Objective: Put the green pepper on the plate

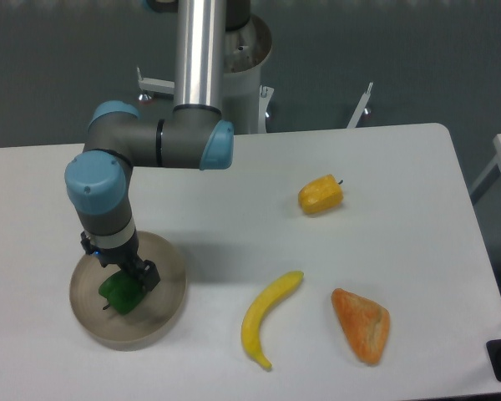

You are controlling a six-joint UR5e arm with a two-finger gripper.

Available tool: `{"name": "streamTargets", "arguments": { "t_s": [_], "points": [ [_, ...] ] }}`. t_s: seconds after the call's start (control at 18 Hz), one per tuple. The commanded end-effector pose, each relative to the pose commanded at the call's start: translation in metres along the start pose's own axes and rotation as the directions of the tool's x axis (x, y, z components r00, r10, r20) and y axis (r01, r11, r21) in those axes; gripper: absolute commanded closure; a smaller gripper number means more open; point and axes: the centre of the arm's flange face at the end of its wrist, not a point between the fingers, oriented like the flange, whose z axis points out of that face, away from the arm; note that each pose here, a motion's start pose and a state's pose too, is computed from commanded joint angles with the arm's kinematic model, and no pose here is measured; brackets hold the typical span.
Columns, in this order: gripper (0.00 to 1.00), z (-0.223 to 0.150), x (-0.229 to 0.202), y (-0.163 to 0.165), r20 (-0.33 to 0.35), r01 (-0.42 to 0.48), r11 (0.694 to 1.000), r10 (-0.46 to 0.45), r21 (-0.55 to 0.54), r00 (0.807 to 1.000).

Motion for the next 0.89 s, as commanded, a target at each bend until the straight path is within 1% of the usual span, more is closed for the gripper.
{"name": "streamTargets", "arguments": {
  "t_s": [0.11, 0.17, 0.33, 0.56, 0.72, 0.89],
  "points": [
    [0.00, -0.009, -0.024, 0.018, 0.008, -0.040, 0.999, 0.040, -0.002, 0.999],
    [0.00, -0.016, -0.044, 0.035, 0.010, -0.045, 0.999, 0.045, -0.006, 0.999],
    [0.00, -0.027, -0.089, 0.071, 0.017, -0.104, 0.994, 0.104, -0.017, 0.994],
    [0.00, -0.024, -0.138, 0.112, 0.010, -0.153, 0.987, 0.153, -0.038, 0.988],
    [0.00, -0.021, -0.161, 0.137, 0.005, -0.162, 0.986, 0.163, -0.045, 0.987],
    [0.00, -0.027, -0.167, 0.143, 0.018, -0.155, 0.987, 0.156, -0.040, 0.988]
  ]
}}
